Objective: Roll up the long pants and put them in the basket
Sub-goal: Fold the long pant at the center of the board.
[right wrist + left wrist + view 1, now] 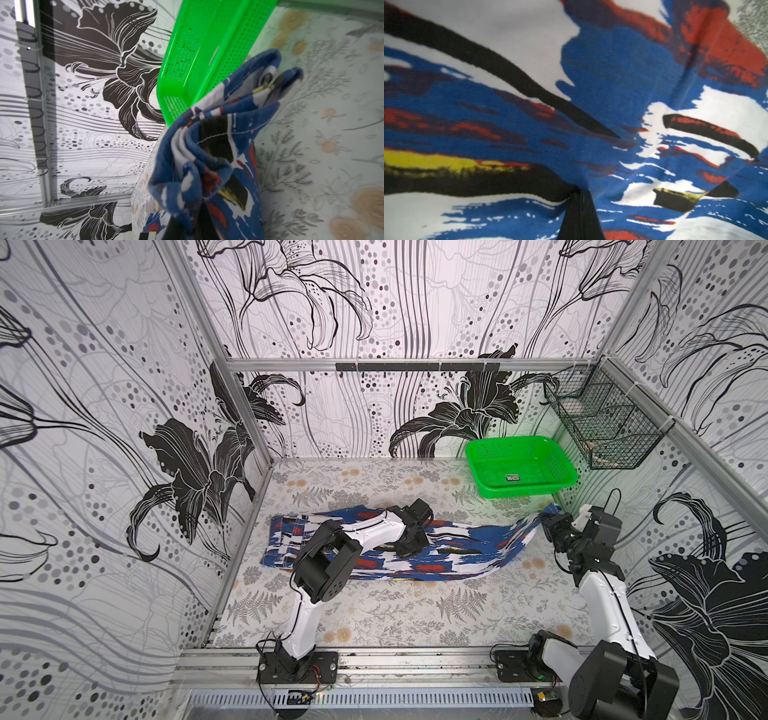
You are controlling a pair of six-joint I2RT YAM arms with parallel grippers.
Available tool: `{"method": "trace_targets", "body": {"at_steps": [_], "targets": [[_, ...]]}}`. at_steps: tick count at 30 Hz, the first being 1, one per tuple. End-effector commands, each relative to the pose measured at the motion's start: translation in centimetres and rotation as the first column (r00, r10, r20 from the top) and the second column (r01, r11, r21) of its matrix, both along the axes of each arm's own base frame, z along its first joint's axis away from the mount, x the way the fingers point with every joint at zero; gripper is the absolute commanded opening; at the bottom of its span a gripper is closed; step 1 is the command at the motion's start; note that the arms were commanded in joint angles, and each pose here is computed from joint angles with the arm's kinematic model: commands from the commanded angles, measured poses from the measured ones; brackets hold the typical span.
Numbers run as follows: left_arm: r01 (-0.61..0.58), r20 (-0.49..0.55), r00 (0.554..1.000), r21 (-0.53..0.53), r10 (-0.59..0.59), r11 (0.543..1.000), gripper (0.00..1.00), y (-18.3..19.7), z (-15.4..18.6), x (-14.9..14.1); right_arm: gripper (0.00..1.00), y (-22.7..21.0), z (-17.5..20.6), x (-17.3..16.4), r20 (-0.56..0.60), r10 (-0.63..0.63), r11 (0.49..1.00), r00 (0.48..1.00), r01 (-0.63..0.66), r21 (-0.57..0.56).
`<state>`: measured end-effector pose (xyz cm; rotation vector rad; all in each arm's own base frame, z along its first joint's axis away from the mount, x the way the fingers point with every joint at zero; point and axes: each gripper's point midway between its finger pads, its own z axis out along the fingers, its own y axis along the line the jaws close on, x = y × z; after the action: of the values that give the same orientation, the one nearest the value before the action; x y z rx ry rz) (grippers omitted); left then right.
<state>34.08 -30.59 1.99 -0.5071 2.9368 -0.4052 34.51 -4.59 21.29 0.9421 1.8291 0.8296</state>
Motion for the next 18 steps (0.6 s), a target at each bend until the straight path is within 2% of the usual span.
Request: {"method": "trace_targets", "body": {"at_steps": [1, 9, 11, 18], "targets": [[0.005, 0.026, 1.0, 0.033, -0.006, 0.999, 0.0, 0.3, -0.9, 1.0, 0.0, 1.7, 3.1, 0.6, 0.074, 0.056, 0.997, 0.996, -0.059, 0.042], [0.002, 0.02, 1.0, -0.018, -0.002, 1.0, 0.0, -0.7, -1.5, 1.1, 0.0, 7.8, 8.0, 2.5, 0.191, 0.236, 0.959, 0.953, -0.26, 0.111], [0.004, 0.023, 1.0, -0.021, -0.004, 1.0, 0.0, -0.8, -1.4, 1.2, 0.0, 10.3, 10.1, 2.8, 0.223, 0.308, 0.938, 0.925, -0.334, 0.088], [0.013, 0.036, 0.999, -0.037, -0.011, 0.999, 0.0, -1.2, -0.6, 1.4, 0.0, 21.6, 16.0, 1.9, 0.3, 0.558, 0.806, 0.773, -0.592, 0.027]]}}
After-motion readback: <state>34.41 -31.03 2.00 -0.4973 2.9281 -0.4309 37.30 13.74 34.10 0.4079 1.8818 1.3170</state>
